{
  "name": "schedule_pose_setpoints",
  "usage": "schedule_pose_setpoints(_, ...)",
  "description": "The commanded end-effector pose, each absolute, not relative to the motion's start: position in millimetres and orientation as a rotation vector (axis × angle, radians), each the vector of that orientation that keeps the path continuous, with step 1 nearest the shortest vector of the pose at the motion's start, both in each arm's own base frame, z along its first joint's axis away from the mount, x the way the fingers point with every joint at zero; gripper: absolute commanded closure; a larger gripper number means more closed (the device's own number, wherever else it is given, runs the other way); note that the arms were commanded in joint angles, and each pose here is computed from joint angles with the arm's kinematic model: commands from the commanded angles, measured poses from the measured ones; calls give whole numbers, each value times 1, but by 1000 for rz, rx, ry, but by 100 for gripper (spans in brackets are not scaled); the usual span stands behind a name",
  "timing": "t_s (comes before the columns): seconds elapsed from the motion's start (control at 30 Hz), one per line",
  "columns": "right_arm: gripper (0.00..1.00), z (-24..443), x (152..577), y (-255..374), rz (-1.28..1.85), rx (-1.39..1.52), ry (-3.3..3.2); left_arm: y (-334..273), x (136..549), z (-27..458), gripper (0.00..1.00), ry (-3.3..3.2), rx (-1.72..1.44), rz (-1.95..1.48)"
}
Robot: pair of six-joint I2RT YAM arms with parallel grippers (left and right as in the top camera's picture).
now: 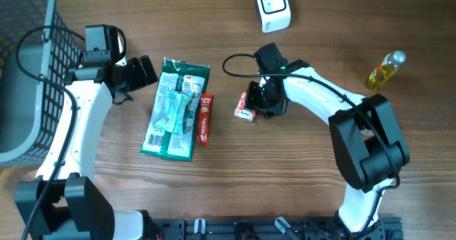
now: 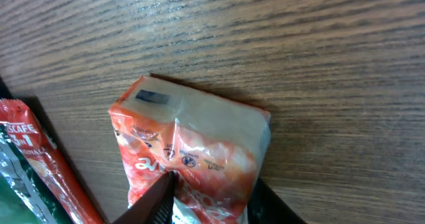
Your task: Scan the item barcode
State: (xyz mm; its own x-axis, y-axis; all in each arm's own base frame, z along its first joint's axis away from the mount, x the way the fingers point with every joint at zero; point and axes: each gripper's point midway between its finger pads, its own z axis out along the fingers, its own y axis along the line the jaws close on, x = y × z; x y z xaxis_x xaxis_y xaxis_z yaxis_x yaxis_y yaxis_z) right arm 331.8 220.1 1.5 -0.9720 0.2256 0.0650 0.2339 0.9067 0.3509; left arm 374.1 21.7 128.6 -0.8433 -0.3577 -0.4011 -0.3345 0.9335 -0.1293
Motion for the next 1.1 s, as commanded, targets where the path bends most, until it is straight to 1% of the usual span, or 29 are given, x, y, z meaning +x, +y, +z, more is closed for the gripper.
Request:
schedule_pose_setpoints(0.0,72,-21,326,196,-370,-493,-3072,21,376,133,0,2650,-506,-89)
schedule_pose_setpoints(0.07,77,-20,329,197,-379,-492,-3079,21,376,133,0,2650,-506,-89)
schedule_pose_setpoints(0.13,84,-19,334,198,-398,-401,-3115,21,376,133,0,2650,-506,-89)
schedule_pose_setpoints(0.17,96,-19,336,199,-407,-344,-3133,21,376,133,0,2650,-506,-89)
schedule_pose_setpoints(0.2,96,-17,339,200,-419,-287,-3154,21,376,133,0,2650,-506,-89)
schedule_pose_setpoints(0.27,96,-3,357,197,-461,-286,-3194,21,376,133,0,2650,-506,-89)
schedule_pose_setpoints(0.3,96,10,366,198,-503,-212,-3221,21,376,133,0,2650,-506,-89)
schedule_pose_setpoints(0.33,96,32,376,204,-602,-23,-3248,21,376,133,0,2650,-506,-89)
schedule_pose_setpoints(0.37,96,57,387,205,-660,104,-3287,21,376,133,0,2650,-506,-89)
schedule_pose_setpoints(0.43,96,90,400,196,-626,199,-3368,21,376,133,0,2650,-506,-89)
schedule_pose_setpoints(0.53,96,136,416,167,-314,253,-3505,21,376,133,0,2650,-506,-89)
schedule_pose_setpoints(0.6,96,182,426,163,-235,414,-3556,21,376,133,0,2650,-506,-89)
schedule_pose_setpoints(0.67,96,211,433,161,-181,575,-3597,21,376,133,0,2650,-506,-89)
schedule_pose_setpoints(0.7,96,222,441,154,-64,637,-3634,21,376,133,0,2650,-506,-89)
schedule_pose_setpoints(0.8,96,228,467,142,226,875,-3674,21,376,133,0,2650,-506,-89)
schedule_pose_setpoints(0.83,96,229,475,142,271,925,-3680,21,376,133,0,2650,-506,-89)
schedule_pose_setpoints(0.87,96,230,485,142,335,959,-3697,21,376,133,0,2650,-506,-89)
schedule_pose_setpoints(0.93,96,230,515,136,541,920,-3763,21,376,133,0,2650,-506,-89)
schedule_pose_setpoints(1.0,96,224,535,132,714,958,-3758,21,376,133,0,2650,-506,-89)
schedule_pose_setpoints(1.07,96,208,552,135,843,1146,-3679,21,376,133,0,2650,-506,-89)
